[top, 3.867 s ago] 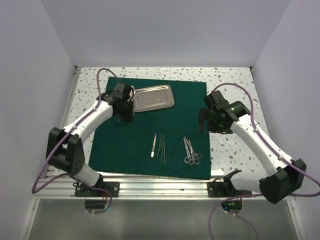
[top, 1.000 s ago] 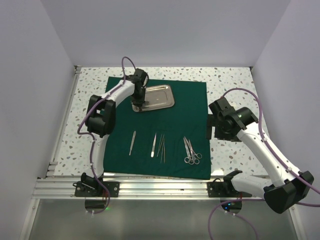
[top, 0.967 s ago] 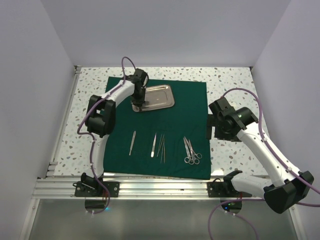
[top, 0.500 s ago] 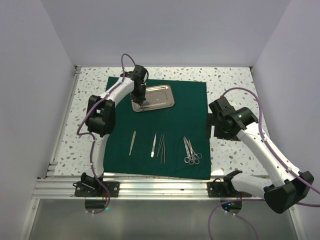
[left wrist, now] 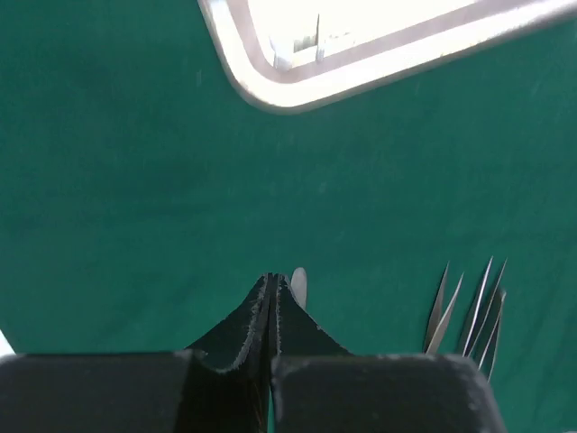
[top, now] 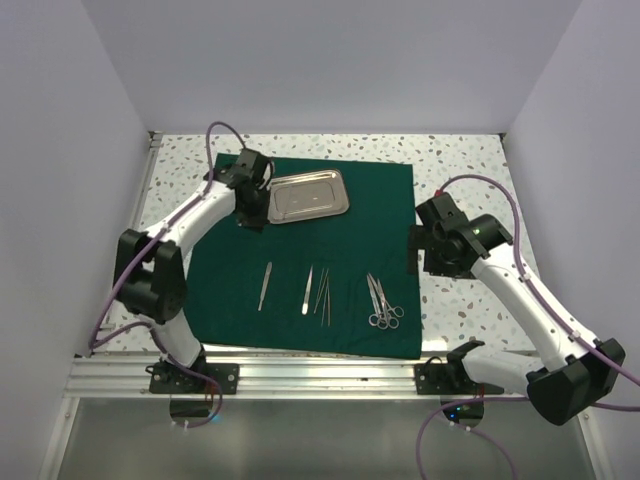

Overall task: Open and lay out the surgical kit
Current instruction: Pick up the medical item from the container.

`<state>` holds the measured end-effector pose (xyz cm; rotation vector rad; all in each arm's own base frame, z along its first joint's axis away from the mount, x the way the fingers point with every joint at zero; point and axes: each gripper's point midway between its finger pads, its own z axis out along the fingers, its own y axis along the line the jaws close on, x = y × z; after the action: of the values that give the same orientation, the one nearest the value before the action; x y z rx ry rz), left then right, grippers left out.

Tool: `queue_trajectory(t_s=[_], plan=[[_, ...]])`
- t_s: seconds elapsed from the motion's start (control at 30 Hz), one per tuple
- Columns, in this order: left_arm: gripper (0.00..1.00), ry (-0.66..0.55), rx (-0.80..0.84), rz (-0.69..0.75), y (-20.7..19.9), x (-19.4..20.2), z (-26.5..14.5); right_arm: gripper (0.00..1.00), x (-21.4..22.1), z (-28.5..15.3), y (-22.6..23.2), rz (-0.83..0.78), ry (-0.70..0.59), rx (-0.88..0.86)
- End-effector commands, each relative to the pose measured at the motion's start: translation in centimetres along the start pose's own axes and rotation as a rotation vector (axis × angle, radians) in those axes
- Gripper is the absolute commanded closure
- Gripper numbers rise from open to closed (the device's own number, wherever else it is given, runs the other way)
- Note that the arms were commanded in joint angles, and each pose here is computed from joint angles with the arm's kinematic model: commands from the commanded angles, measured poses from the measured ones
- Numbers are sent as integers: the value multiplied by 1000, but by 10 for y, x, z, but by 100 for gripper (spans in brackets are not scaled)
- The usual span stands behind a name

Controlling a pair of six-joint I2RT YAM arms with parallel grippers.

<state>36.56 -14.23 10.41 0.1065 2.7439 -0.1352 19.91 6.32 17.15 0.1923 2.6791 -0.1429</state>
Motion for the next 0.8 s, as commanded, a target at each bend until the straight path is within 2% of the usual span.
queue_trajectory(t_s=[0.0,0.07,0.1,0.17,0.3,0.37,0.4,0.43,0.6,0.77], plan=[[100,-45,41,-28,-2,22,-6,2,-4,4,8,-12,-3,-37],[77,-55,47,-44,-3,26,1,2,-3,7,12,-22,10,-44],[56,-51,48,-43,-5,27,5,2,-3,7,12,-24,13,-49],[50,-74,42,-56,-8,13,7,2,-4,6,12,-32,18,-46],[47,-74,7,-64,-11,-17,31,2,-7,1,10,-34,8,-41],[47,-113,-18,-67,-13,-44,31,2,-6,-3,7,-35,10,-30],[47,-85,-36,-67,-11,-44,47,2,-6,-4,5,-34,9,-25],[48,-115,-42,-68,-14,-62,43,2,-5,-5,4,-33,7,-21],[49,-69,-59,-57,-17,-79,85,2,1,-9,-7,-23,12,12],[49,-81,-80,-67,-16,-99,98,2,4,-12,-14,-8,15,38]])
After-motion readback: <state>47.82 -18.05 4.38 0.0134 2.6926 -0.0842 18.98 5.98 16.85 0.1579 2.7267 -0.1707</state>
